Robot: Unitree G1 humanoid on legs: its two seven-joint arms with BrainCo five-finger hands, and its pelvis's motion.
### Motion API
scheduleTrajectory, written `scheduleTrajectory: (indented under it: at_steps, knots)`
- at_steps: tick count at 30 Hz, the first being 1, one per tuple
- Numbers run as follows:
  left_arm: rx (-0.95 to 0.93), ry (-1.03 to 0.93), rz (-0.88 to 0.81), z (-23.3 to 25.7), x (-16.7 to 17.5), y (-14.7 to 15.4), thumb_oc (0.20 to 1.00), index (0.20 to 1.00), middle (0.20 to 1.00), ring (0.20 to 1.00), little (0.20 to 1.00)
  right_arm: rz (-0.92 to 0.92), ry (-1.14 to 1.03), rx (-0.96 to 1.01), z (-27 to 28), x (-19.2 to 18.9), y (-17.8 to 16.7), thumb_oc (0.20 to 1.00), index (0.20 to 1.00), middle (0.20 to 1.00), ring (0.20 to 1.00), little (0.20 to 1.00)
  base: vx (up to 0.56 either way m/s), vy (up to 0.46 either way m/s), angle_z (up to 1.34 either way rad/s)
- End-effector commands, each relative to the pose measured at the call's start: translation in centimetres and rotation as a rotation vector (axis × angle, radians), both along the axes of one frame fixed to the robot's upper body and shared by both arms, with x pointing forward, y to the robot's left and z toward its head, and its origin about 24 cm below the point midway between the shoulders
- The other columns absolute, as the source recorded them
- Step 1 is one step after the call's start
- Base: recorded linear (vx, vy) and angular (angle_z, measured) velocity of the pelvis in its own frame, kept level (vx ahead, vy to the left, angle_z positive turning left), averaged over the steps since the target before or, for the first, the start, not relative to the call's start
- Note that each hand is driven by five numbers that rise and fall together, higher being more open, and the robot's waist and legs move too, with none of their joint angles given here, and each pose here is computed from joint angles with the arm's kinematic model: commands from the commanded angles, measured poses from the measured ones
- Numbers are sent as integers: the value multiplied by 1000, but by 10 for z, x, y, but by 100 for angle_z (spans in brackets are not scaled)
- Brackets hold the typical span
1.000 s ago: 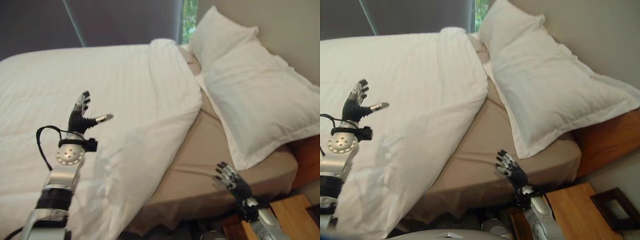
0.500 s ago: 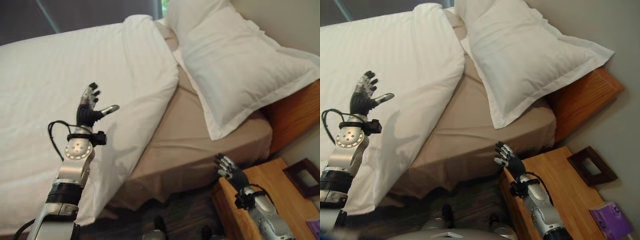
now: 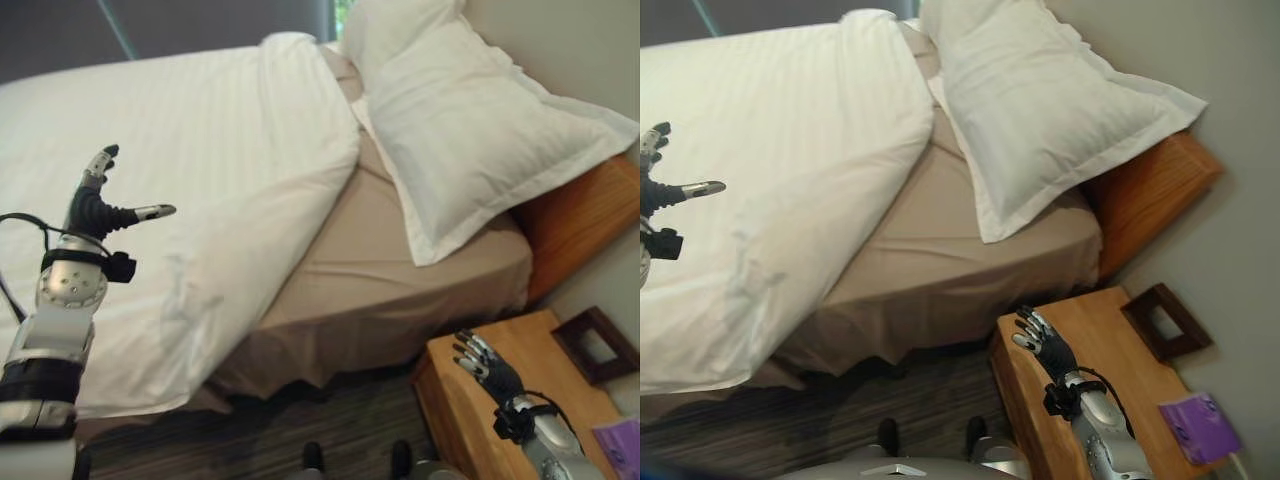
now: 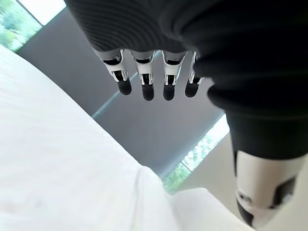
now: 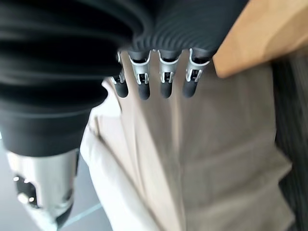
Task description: Making the bed.
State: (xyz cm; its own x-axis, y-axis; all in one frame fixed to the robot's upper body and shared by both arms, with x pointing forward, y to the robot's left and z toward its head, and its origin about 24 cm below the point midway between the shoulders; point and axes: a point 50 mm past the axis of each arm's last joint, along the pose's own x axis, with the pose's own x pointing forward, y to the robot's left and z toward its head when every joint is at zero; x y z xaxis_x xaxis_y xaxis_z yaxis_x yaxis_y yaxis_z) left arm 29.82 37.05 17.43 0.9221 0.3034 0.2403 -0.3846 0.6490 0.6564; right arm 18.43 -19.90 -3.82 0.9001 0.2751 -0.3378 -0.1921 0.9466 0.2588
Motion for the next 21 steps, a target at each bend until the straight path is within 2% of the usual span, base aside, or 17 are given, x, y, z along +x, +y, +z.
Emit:
scheduleTrajectory:
  at_steps: [1, 6, 9, 17, 21]
  knots:
    - [25, -41, 46, 16, 4, 8, 1000, 1000, 1000, 1000, 1000, 56, -70, 3, 11, 2, 6, 1000, 1000, 1000, 1000, 1000, 75, 94, -5]
    - [42, 7, 125, 18, 12, 20, 1000, 1000, 1000, 1000, 1000, 62, -57, 0, 9, 0, 7, 1000, 1000, 1000, 1000, 1000, 39, 80, -8]
    - [85, 130, 145, 8, 20, 21, 1000, 1000, 1000, 1000, 1000, 78, -37, -3, 5, -3, 9, 1000, 1000, 1000, 1000, 1000, 22, 83, -17]
    - [-3, 172, 183, 1, 37, 15, 1000, 1000, 1000, 1000, 1000, 144, -15, -14, 3, -8, 15, 1000, 1000, 1000, 1000, 1000, -14, 63, -4]
    - [-42, 117, 186, 14, 46, 9, 1000, 1000, 1000, 1000, 1000, 173, -27, -21, 6, -3, 17, 1000, 1000, 1000, 1000, 1000, -95, 44, -12]
